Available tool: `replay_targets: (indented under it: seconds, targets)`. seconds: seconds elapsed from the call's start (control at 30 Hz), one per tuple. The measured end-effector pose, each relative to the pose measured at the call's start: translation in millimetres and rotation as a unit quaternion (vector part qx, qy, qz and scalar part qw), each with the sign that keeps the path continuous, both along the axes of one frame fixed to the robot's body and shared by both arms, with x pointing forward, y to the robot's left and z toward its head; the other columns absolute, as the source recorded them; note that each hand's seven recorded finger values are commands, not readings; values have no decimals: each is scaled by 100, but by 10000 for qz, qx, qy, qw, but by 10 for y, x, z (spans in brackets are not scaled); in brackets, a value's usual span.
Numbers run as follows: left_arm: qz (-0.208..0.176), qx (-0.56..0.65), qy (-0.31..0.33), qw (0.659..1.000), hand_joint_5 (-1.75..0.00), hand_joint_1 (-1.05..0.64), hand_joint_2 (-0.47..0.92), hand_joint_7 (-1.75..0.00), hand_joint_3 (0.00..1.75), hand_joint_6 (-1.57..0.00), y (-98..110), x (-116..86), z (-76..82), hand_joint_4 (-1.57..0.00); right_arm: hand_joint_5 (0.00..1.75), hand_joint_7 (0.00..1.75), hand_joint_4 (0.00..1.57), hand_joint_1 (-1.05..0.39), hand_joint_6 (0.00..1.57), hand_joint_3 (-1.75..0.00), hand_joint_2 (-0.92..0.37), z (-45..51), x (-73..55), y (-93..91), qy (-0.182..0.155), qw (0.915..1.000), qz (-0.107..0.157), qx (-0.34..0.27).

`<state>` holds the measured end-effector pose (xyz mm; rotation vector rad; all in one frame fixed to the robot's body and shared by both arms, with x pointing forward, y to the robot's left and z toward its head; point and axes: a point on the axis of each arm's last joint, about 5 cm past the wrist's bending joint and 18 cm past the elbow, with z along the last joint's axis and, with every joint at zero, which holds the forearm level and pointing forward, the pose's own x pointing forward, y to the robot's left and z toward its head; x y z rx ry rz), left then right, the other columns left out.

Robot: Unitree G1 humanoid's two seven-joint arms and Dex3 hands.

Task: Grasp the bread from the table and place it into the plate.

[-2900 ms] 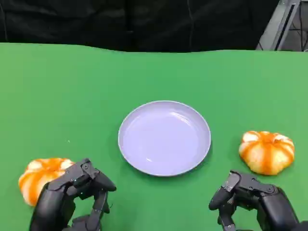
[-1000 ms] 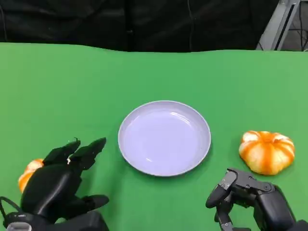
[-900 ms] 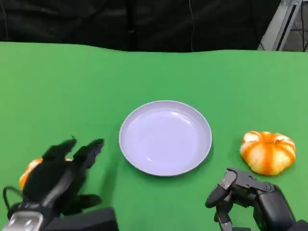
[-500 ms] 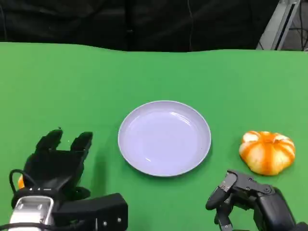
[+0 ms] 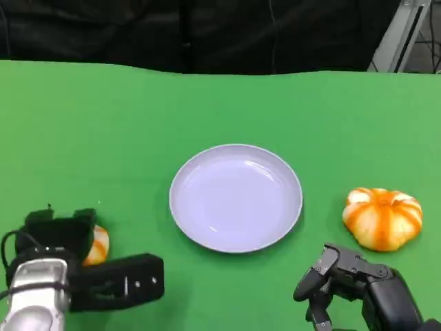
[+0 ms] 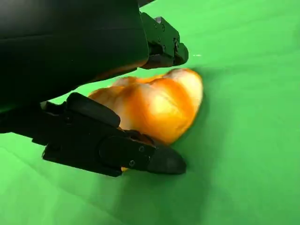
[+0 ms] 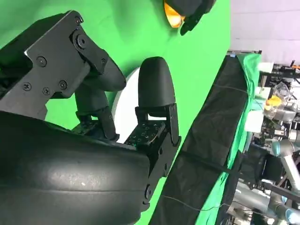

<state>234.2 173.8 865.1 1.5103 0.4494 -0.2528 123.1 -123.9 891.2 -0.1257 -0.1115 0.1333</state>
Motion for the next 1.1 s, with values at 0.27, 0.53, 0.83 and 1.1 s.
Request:
replay_targets:
  seconds: [0.27,0.53,0.83,1.1]
  targets:
    - [-105,-408,-124,9990,-149,-40,92,-28,6,-102,109,89,-20,-71,160,132,72,8,77,-136,-37,1,-1,13,-1,10000,20,15]
    - [-651,-1348,-1650,9749,-174,-23,68,-171,72,-61,201,-71,-117,-80,161,132,72,6,75,-134,-39,7,4,24,-34,10000,41,23]
    - [-1249,-2216,-3370,9065,-175,-19,55,-175,106,-64,148,-202,-232,-83,162,132,71,5,75,-133,-40,7,-12,36,-14,10000,63,7]
    - [-1829,-2767,-3985,8551,-175,-18,42,-175,132,-66,-8,-124,-66,-89,163,132,69,7,73,-129,-43,11,-6,36,-30,10000,63,8]
